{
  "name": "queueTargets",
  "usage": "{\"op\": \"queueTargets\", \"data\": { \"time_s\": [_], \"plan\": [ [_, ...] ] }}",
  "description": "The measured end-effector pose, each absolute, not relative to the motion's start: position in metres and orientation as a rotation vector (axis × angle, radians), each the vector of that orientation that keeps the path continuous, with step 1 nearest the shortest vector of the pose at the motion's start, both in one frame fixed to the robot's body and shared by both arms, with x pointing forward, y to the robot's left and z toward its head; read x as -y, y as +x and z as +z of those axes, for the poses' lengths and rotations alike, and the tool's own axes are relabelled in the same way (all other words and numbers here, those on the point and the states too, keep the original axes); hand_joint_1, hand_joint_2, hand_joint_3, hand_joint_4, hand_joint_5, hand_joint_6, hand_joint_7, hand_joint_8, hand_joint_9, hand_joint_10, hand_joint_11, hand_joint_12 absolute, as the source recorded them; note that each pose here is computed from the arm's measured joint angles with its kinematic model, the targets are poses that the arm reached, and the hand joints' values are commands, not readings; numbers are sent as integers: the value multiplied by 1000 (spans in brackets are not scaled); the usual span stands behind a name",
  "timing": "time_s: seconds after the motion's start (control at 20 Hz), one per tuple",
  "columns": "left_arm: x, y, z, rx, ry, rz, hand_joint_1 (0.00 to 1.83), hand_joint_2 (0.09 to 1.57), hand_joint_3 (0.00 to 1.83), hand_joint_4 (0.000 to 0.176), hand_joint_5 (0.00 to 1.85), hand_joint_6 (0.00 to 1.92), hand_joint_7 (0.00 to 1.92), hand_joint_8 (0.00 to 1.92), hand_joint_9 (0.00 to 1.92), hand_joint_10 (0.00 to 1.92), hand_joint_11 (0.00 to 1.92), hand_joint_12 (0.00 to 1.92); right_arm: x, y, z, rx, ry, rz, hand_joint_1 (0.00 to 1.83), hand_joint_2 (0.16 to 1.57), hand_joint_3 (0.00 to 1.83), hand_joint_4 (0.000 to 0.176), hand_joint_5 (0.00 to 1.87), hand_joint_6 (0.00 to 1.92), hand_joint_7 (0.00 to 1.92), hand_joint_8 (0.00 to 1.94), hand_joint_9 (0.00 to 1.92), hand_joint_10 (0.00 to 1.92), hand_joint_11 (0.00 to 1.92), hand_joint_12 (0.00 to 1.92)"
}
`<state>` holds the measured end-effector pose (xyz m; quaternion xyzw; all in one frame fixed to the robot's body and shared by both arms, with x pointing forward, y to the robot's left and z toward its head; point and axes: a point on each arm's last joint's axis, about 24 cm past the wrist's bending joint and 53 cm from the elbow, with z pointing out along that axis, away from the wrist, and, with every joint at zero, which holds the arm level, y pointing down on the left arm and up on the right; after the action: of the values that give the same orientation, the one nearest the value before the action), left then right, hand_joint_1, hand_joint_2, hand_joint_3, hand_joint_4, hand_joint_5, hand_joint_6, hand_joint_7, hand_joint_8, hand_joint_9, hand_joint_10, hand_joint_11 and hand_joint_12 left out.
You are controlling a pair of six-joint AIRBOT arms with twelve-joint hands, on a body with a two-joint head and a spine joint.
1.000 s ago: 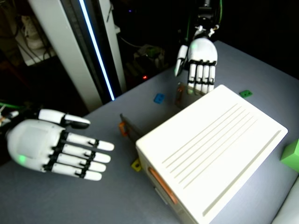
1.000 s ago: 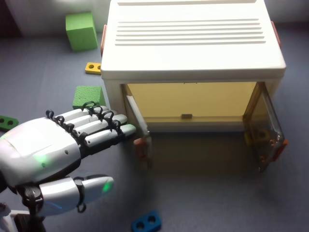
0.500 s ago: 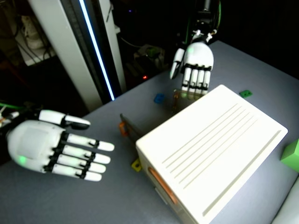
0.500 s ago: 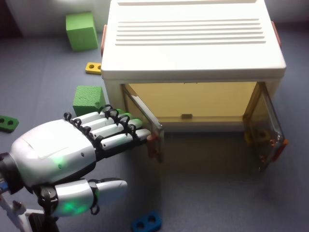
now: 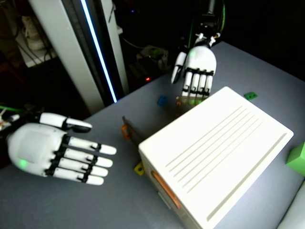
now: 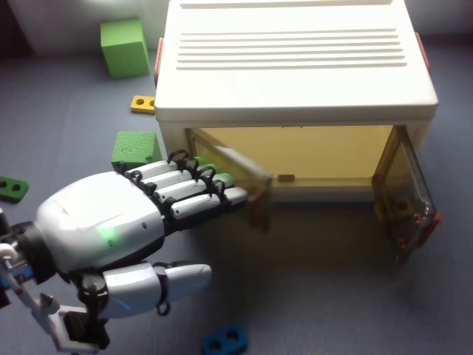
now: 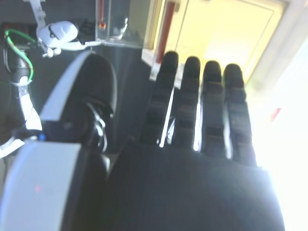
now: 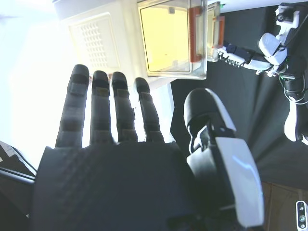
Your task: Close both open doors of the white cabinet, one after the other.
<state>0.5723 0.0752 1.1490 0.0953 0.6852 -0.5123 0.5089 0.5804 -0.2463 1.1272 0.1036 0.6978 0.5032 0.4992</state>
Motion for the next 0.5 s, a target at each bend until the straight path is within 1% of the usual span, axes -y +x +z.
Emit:
{"op": "queueTargets", "data": {
  "time_s": [0.05,0.15,0.25,0.3,0.35,0.4,0.45,0.5],
  "plan": [
    [-74,572,1150,-1647,237,-1236,0,1528,7,0,110,0,86,0,67,1,43,55,246,580,1127,-1688,251,1219,4,1441,0,25,122,6,102,7,88,2,150,1],
    [-68,572,1153,-1634,243,-1249,0,1536,9,0,104,0,73,0,54,0,25,49,246,580,1127,-1690,252,1218,37,1446,0,36,119,2,97,1,79,1,137,0],
    [-67,573,1155,-1623,249,-1253,0,1544,10,0,76,2,45,0,38,2,19,48,246,580,1127,-1690,252,1217,10,1433,0,41,111,1,88,1,71,1,128,0],
    [-66,575,1156,-1620,249,-1253,0,1542,8,0,76,2,43,0,43,4,31,54,246,580,1127,-1691,253,1217,4,1431,0,31,122,6,99,5,79,5,138,5],
    [-65,576,1157,-1614,245,-1256,17,1535,2,0,78,2,42,0,45,3,38,58,246,580,1127,-1690,252,1218,0,1428,0,28,122,5,101,6,76,3,136,4],
    [-64,576,1158,-1611,245,-1259,86,1526,0,0,87,3,47,1,43,1,33,57,246,580,1127,-1690,250,1219,2,1431,0,24,126,7,103,6,77,3,134,3],
    [-62,575,1160,-1605,253,-1262,44,1534,1,0,103,5,75,7,69,7,56,70,245,580,1126,-1692,250,1220,6,1445,5,23,128,7,102,5,81,4,137,4],
    [-62,574,1160,-1603,257,-1264,38,1545,2,0,164,6,132,8,127,9,100,98,245,580,1126,-1693,249,1221,11,1457,10,12,126,5,93,1,79,3,138,4]
  ]
}}
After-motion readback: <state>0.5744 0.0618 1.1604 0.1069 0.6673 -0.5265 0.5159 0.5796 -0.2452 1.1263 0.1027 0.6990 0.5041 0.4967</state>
